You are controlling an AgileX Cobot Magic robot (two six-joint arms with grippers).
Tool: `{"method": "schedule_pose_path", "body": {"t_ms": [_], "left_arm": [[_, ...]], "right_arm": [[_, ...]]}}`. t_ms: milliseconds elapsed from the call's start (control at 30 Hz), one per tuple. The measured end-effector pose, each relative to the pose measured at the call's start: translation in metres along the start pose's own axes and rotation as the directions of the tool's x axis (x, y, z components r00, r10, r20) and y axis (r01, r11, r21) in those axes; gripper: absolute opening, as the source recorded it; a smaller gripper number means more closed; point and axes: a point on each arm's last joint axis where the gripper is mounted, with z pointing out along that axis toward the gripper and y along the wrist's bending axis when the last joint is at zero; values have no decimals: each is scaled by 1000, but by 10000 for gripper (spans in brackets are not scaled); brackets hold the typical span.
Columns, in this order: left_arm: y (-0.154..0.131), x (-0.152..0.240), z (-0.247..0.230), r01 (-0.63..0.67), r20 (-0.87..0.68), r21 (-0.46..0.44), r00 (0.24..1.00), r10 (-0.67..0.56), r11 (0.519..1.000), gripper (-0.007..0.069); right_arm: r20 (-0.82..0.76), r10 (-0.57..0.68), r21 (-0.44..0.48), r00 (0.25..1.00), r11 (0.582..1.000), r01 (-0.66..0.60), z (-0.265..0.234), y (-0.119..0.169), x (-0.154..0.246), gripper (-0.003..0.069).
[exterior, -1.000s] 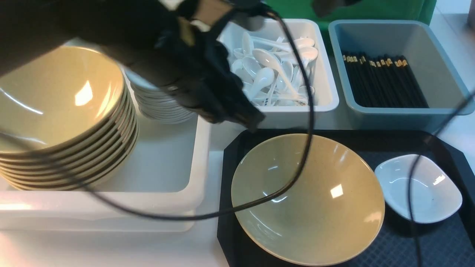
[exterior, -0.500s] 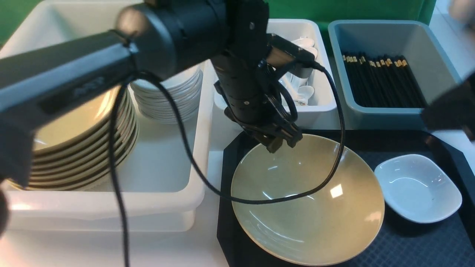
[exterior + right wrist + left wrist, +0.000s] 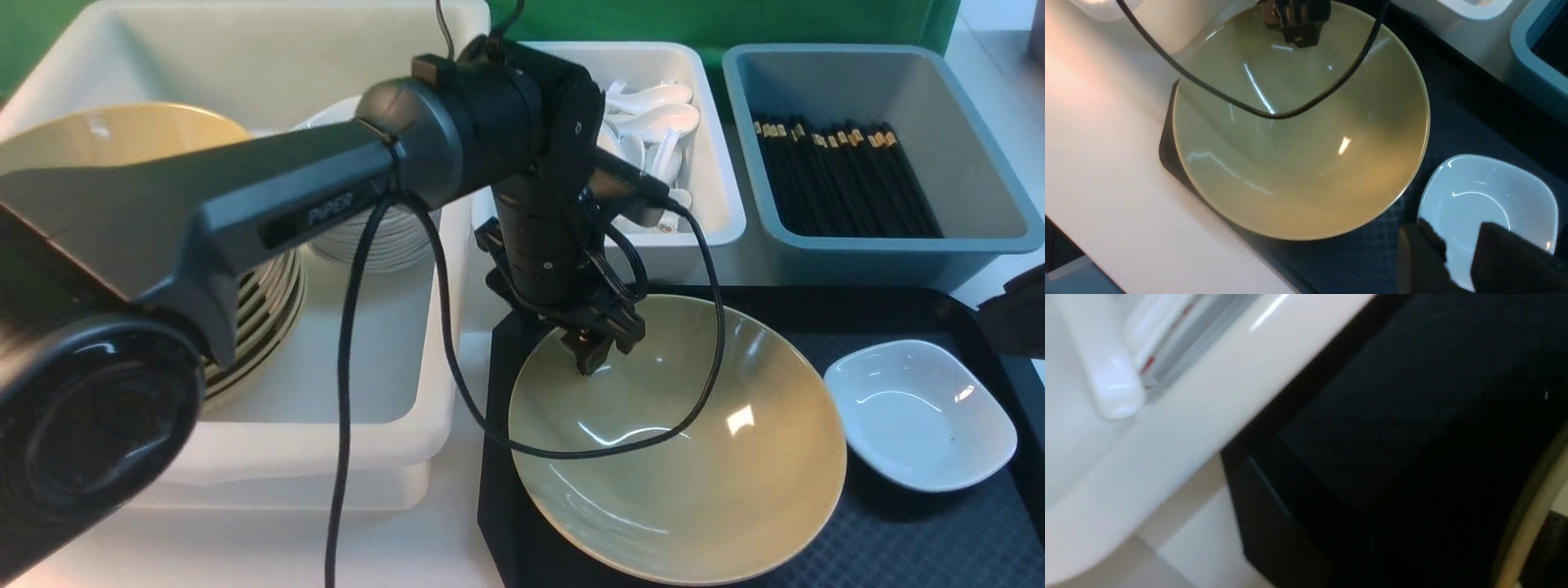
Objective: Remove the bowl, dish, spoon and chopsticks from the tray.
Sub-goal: Use the left arm to grab the yellow noodle bowl on the left, then use the left arm to put the noodle bowl into the large storage box on the left
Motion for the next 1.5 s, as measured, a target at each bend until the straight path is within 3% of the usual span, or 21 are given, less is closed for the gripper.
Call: {"method": "schedule_pose_path", "body": {"t_ms": [133, 400, 500, 700, 767, 900, 1100, 1333, 1500], "left_arm": [[-5, -1, -3, 3, 2, 40, 1000, -3, 999, 100], [-4, 6, -64, 5, 118, 79, 993, -14, 997, 3], [22, 22, -120, 57, 237, 58, 969, -69, 997, 7], [72, 75, -215, 224, 427, 140, 865, -263, 964, 6], [94, 106, -243, 312, 469, 151, 813, -345, 938, 6], [119, 164, -272, 474, 518, 129, 716, -467, 871, 6], [138, 269, -295, 761, 589, 90, 480, -650, 643, 6], [155, 310, -282, 853, 639, 163, 292, -712, 497, 6], [183, 314, -249, 875, 577, 206, 253, -776, 439, 11]], "right_arm": [[10, -1, 3, 1000, 1000, 1, 0, 0, -1, 225], [13, -1, -2, 1000, 1000, 1, 0, 0, -1, 223], [41, -9, -37, 999, 999, 10, 0, 3, -4, 193], [114, -74, -149, 991, 985, 91, -2, 12, -26, 81], [147, -107, -187, 983, 973, 134, -4, 18, -37, 41], [189, -157, -228, 969, 953, 199, -7, 31, -53, 34], [199, -245, -298, 949, 907, 297, 6, 53, -70, 34], [148, -277, -340, 949, 887, 312, 31, 62, -75, 34], [134, -282, -344, 950, 886, 311, 34, 62, -75, 34]]}}
